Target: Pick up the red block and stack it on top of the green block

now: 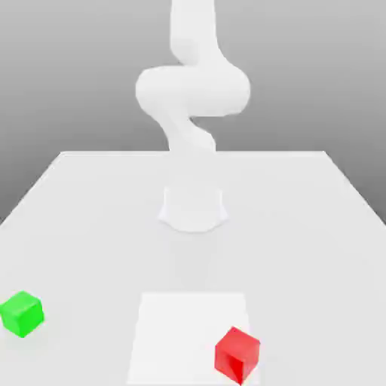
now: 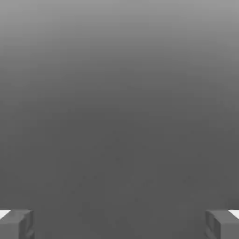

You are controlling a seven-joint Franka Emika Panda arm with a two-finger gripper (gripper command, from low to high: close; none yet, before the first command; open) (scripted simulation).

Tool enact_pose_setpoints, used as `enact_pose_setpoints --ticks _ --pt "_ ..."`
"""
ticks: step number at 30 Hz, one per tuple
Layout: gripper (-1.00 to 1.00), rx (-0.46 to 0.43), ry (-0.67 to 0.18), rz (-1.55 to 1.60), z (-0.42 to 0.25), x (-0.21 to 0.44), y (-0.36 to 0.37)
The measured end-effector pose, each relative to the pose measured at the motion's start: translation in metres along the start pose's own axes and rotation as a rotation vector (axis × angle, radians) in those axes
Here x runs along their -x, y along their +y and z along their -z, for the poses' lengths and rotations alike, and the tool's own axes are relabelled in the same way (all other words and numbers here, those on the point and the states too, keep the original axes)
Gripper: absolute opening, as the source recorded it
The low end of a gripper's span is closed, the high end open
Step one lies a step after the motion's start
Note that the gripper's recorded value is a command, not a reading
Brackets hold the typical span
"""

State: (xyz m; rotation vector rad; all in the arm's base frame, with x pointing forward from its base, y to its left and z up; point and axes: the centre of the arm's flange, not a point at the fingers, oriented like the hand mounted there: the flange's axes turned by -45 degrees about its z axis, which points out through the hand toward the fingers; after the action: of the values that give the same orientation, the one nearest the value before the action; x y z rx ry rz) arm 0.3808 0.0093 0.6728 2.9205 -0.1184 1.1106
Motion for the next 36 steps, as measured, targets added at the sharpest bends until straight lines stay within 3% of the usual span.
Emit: enact_pose_setpoints --ticks 11,25,30,31,36 --pt "0.0 0.151 -0.305 -0.22 -0.216 0.059 -0.026" --pt "0.0 0.221 -0.677 -0.529 -0.395 0.234 -0.056" --pt "0.0 0.222 -0.7 -0.553 -0.442 0.28 -0.058" --pt "-1.0 0.222 -0.701 -0.552 -0.448 0.286 -0.058" --pt "-1.0 0.22 -0.698 -0.553 -0.448 0.286 -0.058"
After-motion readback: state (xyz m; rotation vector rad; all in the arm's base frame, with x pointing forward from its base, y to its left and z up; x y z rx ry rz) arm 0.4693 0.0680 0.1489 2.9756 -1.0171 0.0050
